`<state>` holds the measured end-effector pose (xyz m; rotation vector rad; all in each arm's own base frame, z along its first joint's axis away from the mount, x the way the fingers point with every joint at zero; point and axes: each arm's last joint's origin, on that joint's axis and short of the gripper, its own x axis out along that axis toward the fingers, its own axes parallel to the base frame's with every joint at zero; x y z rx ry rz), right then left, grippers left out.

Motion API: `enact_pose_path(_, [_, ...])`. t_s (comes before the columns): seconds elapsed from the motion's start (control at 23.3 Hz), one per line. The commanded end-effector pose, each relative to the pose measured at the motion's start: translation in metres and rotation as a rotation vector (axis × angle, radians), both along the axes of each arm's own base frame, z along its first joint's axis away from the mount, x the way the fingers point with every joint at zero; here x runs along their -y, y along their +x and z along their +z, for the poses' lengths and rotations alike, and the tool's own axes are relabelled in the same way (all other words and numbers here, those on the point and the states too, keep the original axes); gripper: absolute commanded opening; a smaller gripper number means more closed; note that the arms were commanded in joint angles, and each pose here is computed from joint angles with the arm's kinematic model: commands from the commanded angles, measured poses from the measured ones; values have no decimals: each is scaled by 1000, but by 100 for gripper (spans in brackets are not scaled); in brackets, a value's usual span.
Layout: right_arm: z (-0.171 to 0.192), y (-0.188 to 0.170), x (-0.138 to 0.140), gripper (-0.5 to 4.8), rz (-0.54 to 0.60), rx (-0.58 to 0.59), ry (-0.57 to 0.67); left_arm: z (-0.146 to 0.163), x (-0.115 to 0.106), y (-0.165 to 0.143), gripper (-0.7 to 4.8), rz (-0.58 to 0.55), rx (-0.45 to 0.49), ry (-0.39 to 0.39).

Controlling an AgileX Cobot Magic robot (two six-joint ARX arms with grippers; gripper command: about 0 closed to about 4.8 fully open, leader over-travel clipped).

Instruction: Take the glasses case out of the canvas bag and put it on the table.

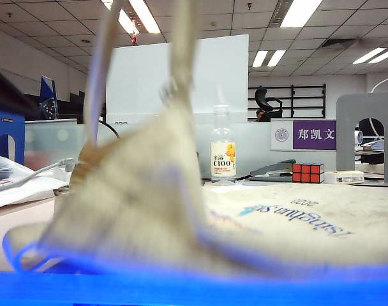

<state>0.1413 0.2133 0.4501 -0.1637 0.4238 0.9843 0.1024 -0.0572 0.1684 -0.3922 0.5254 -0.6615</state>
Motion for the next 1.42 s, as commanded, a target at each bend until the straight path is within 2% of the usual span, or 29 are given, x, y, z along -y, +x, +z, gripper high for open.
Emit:
enact_pose_path(0.04, [27,-5,8,-3,-15,56,110,1,3,10,479,33,42,19])
enact_pose_path(0.21, [30,-16,6,-3,13,16,127,4,14,26,479,-52,139,10])
enact_pose_path(0.3, [31,-22,5,-3,36,15,127,5,21,33,479,-80,151,6])
enact_pose_path(0.43, [31,-31,0,-3,68,15,125,1,40,44,479,-153,153,67])
enact_pose_path(0.52, [29,-42,-9,-3,51,36,104,-2,63,52,479,-277,109,72])
enact_pose_path(0.56, [31,-48,-9,-3,52,55,103,-7,82,54,479,-345,85,89])
enact_pose_path(0.73, [41,-56,-4,-3,75,60,142,-12,123,62,479,-462,132,82])
enact_pose_path(0.86, [47,-60,7,-3,78,71,172,-5,135,69,479,-481,198,80])
enact_pose_path(0.99, [54,-70,18,-3,144,36,227,6,143,78,479,-507,333,118])
enact_pose_path(1.07, [58,-75,24,-3,167,22,257,4,149,83,479,-509,330,122])
enact_pose_path(1.2, [62,-81,27,-3,200,25,280,-14,156,90,479,-515,268,135])
enact_pose_path(1.33, [70,-83,27,-3,247,7,345,-29,165,94,479,-512,218,49])
enact_pose_path(1.42, [69,-83,25,-3,260,-51,360,-25,172,96,479,-513,251,-3])
